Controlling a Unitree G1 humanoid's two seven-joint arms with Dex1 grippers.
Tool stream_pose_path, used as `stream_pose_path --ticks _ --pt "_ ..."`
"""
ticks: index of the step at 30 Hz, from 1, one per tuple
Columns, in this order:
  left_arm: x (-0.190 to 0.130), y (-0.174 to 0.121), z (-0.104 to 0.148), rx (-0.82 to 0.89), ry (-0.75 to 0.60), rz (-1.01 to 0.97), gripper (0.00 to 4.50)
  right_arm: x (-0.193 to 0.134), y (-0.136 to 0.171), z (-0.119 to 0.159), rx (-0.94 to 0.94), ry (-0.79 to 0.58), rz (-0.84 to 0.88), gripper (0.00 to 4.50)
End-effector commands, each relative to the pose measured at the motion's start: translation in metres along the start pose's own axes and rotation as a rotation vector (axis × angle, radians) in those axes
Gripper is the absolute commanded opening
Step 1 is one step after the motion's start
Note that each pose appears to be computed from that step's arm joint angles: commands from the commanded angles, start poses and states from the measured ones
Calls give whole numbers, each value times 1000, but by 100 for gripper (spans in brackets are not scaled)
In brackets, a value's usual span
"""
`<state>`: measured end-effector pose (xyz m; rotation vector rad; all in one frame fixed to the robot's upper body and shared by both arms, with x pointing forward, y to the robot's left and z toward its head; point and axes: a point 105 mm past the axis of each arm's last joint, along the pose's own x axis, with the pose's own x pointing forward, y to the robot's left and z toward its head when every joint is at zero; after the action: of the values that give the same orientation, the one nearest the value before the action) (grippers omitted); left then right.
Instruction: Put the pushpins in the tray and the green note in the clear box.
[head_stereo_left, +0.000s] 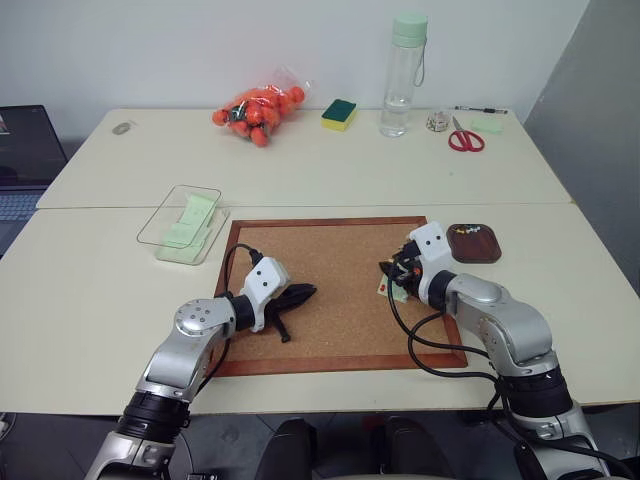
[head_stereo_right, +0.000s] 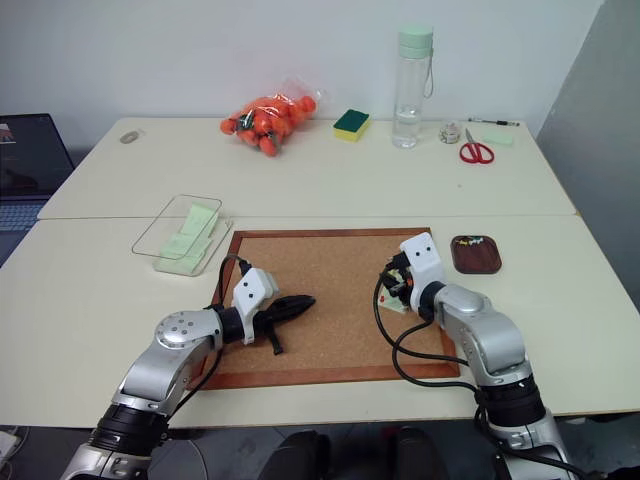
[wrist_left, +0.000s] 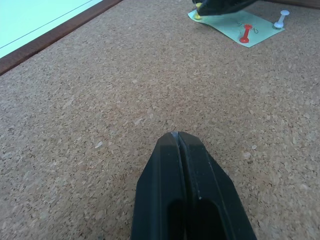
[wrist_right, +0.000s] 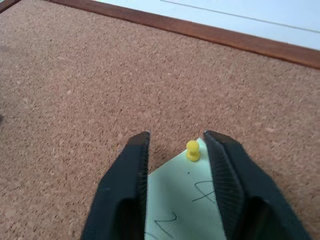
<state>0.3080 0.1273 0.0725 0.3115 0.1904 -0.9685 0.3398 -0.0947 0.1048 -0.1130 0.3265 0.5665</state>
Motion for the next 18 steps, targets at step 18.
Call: stream_pose_path --ticks 18 --pt "-1 -10 -21 -46 73 -12 0 -4 7 31 -81 -128 34 4"
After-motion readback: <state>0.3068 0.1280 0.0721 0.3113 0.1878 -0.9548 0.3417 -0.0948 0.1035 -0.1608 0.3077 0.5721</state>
